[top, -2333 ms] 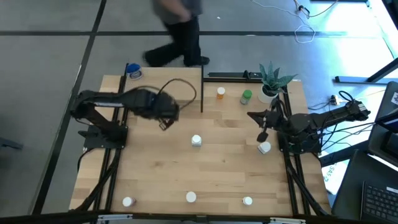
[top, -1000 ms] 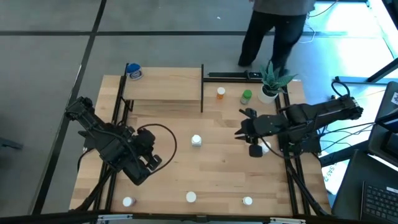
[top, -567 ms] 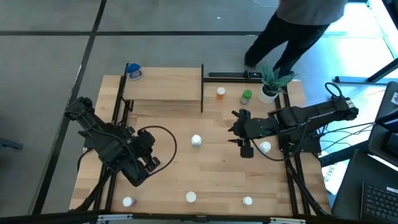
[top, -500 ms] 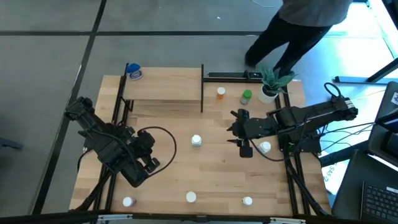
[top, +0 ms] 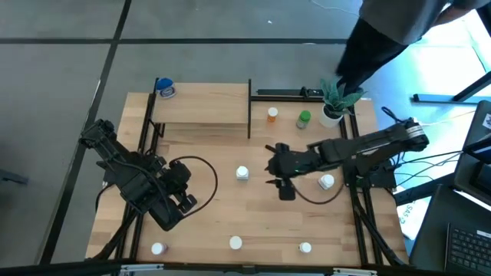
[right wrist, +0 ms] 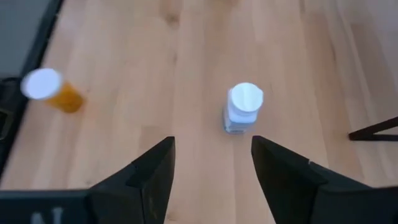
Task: Pick and place medicine bottles onto shelf by color
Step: Put the left white pill bottle on the shelf
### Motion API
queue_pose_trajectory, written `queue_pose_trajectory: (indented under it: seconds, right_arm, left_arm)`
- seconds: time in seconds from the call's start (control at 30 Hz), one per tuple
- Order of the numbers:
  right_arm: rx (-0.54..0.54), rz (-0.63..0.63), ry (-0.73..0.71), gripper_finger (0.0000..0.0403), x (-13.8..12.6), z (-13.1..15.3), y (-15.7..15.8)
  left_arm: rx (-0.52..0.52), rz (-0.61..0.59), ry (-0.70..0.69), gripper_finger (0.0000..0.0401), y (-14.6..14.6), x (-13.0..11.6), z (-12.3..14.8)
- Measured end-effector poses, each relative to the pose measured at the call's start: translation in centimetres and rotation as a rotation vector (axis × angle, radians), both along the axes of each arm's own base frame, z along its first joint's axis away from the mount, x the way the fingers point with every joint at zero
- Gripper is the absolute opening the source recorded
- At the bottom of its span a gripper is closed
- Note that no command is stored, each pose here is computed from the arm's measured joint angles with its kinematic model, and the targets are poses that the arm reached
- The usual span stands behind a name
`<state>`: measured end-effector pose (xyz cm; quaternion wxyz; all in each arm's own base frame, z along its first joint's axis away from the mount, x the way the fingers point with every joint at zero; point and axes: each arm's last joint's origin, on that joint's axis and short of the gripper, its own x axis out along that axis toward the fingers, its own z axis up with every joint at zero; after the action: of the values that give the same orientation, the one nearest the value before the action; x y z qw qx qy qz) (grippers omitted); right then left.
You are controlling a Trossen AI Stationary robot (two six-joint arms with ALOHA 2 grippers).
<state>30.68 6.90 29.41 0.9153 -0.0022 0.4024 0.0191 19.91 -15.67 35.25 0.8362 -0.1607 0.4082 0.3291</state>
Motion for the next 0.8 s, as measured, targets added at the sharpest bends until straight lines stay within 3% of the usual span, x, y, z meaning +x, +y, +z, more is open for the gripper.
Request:
queue_pose_trajectory:
  seconds: [0.3, 0.5, 0.8]
  right_arm:
    - [-0.018, 0.095, 0.039, 0.0215, 3.5, -3.7, -1.1]
    - [-0.041, 0.089, 0.048, 0.0215, 5.2, -5.8, -2.1]
    - [-0.039, 0.052, 0.051, 0.0215, 5.6, -6.2, -3.4]
  left_arm:
    - [0.0, 0.0, 0.0, 0.0, 0.0, 0.0, 0.0]
    - [0.029, -0.007, -0.015, 0.0, 0.1, 0.1, 0.1]
    - [0.09, -0.047, 0.037, 0.0, 1.2, 0.9, 0.1]
